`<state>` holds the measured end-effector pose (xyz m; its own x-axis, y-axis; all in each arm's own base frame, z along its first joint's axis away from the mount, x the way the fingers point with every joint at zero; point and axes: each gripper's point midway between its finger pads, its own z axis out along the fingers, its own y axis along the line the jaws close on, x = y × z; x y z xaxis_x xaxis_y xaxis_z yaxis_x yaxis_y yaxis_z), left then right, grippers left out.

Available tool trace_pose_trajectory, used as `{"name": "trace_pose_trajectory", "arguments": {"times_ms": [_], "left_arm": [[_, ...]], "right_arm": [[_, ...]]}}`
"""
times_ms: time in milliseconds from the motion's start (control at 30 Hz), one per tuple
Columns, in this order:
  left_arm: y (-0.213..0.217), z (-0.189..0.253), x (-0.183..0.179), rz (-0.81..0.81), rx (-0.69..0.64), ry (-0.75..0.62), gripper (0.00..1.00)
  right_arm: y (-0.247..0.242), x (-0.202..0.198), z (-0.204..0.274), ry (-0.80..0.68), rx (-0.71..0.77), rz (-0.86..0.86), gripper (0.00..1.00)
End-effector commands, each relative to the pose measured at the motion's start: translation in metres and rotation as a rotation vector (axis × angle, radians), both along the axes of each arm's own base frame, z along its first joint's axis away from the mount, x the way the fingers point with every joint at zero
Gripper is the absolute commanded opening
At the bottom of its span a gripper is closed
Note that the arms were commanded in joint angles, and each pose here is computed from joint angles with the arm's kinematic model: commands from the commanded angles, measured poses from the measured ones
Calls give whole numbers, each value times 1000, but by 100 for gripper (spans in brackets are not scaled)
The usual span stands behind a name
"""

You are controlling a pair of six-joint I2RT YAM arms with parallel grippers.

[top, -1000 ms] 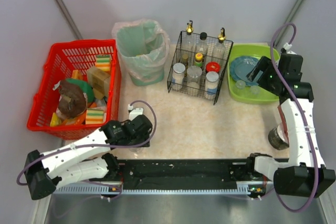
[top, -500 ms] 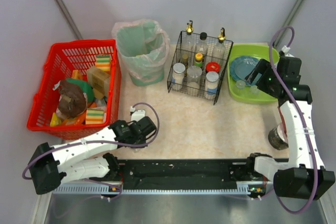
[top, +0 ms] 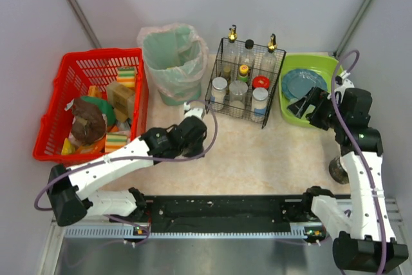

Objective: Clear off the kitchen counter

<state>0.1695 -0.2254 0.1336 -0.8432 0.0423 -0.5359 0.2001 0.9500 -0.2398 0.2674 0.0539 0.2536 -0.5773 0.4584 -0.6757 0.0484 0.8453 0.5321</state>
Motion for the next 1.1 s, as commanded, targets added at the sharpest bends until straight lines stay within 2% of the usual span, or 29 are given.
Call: {"name": "trace_pose_trajectory", "arguments": {"times_ms": [0,200,333,467,667,800,967,1067], "left_arm": [[-70,86,30,-156,-232,-162,0],[-113,175,39,-262,-458,-304,0],[-133,233,25,-425,-657,-399,0],[-136,266,26,-476,-831,-382,0],[-136,306,18,-567,-1121,-321,0],[-133,320,9,-605,-1209,-314,0],[-133,322,4,-621,-1234,-286,0],[-133,319,2,-629,-1246,-273,0]], "right_arm": [[28,-20,45,-182,71,142,88],[61,-44,72,-262,205,309,90],[80,-53,92,-345,336,396,91],[100,-60,114,-414,453,491,92],[137,-64,123,-409,475,602,92],[156,-64,122,-389,506,625,93],[164,-67,150,-498,645,653,93],[166,-69,158,-516,660,667,93]]}}
